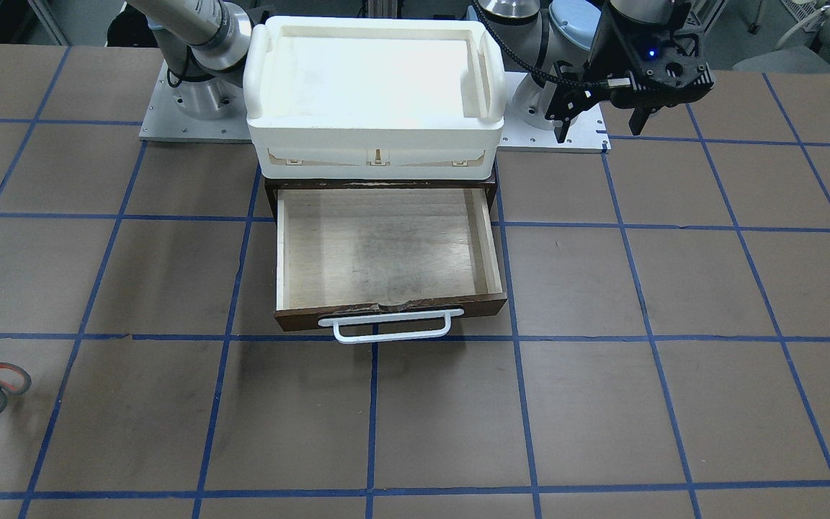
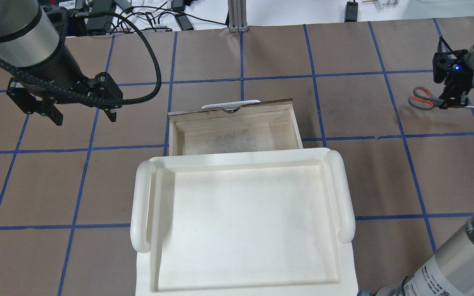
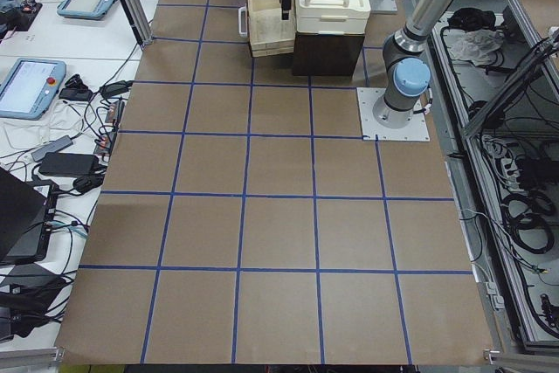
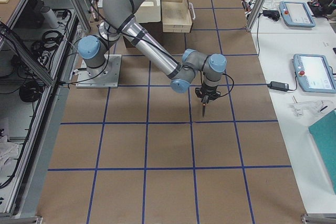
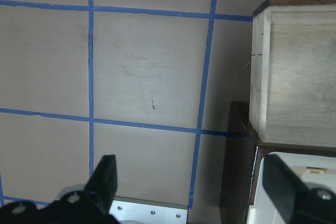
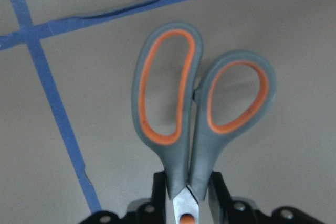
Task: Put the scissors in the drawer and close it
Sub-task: 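Lift the scissors and carry them with the right gripper over the drawer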
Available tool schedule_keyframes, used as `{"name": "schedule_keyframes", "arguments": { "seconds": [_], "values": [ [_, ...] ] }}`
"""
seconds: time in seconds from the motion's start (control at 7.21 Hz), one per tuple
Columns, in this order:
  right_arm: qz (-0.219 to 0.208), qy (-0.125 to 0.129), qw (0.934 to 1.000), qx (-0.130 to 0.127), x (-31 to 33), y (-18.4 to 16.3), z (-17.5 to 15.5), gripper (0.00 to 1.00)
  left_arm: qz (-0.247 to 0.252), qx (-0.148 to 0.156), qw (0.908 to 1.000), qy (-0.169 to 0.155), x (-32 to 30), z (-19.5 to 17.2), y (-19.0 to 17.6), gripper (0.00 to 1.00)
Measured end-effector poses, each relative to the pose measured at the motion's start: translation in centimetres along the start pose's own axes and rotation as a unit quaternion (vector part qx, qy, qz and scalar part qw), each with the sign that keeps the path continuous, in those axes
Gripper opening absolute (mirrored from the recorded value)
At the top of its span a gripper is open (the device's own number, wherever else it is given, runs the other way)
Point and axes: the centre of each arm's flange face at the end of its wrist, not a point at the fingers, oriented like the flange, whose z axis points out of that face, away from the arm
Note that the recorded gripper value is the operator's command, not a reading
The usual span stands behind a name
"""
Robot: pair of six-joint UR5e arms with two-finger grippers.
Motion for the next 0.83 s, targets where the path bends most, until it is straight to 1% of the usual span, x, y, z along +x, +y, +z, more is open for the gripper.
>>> {"name": "schedule_keyframes", "arguments": {
  "seconds": [0.14,0.28,0.55,0.69,0.83],
  "values": [
    [0.007,0.009,0.9999,0.013,-0.8,-0.9,-3.4,0.00,0.000,0.000,1.0000,0.000,0.0,0.0,0.0,1.00],
    [-0.002,0.014,0.9997,0.019,-1.7,-2.9,-6.8,0.00,0.000,0.000,1.0000,0.000,0.0,0.0,0.0,1.00],
    [-0.052,0.031,0.9980,0.020,-4.6,-11.0,-13.7,0.00,0.000,0.000,1.0000,0.000,0.0,0.0,0.0,1.00],
    [-0.070,0.034,0.9967,0.026,-6.7,-15.7,-16.5,0.00,0.000,0.000,1.0000,0.000,0.0,0.0,0.0,1.00],
    [-0.095,0.040,0.9942,0.030,-9.3,-21.1,-19.0,0.00,0.000,0.000,1.0000,0.000,0.0,0.0,0.0,1.00]
  ]
}}
